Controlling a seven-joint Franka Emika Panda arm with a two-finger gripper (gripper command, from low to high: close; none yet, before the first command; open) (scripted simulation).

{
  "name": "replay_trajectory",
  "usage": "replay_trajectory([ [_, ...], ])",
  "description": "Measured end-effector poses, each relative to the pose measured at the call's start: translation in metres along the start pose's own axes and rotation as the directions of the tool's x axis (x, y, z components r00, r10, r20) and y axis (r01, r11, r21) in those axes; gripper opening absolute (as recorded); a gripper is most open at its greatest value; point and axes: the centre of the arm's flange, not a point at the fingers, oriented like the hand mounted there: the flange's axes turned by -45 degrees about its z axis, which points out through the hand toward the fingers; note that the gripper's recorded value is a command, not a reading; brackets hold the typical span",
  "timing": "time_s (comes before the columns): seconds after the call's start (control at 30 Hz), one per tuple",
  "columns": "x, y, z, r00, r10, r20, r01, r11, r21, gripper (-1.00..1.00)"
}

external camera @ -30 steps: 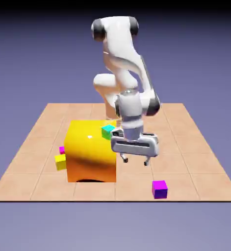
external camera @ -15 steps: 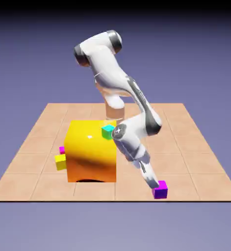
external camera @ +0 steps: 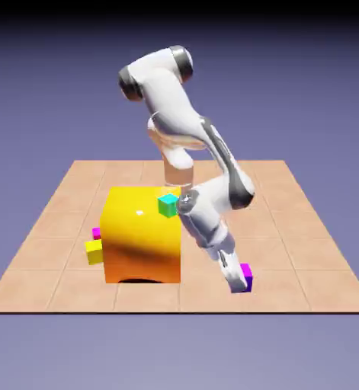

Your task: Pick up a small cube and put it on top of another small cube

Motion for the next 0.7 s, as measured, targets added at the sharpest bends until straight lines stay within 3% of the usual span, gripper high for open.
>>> replay_trajectory([
  [0.27, 0.086, 0.015, -0.092, 0.929, -0.336, -0.155, 0.317, 0.939, -0.135, -1.0],
  [0.47, 0.141, 0.047, -0.174, 0.823, -0.533, -0.198, 0.467, 0.833, -0.297, -1.0],
  [0.6, 0.173, 0.082, -0.235, 0.76, -0.623, -0.186, 0.518, 0.753, -0.406, -1.0],
  [0.7, 0.21, 0.144, -0.291, 0.773, -0.609, -0.178, 0.491, 0.752, -0.44, -1.0],
])
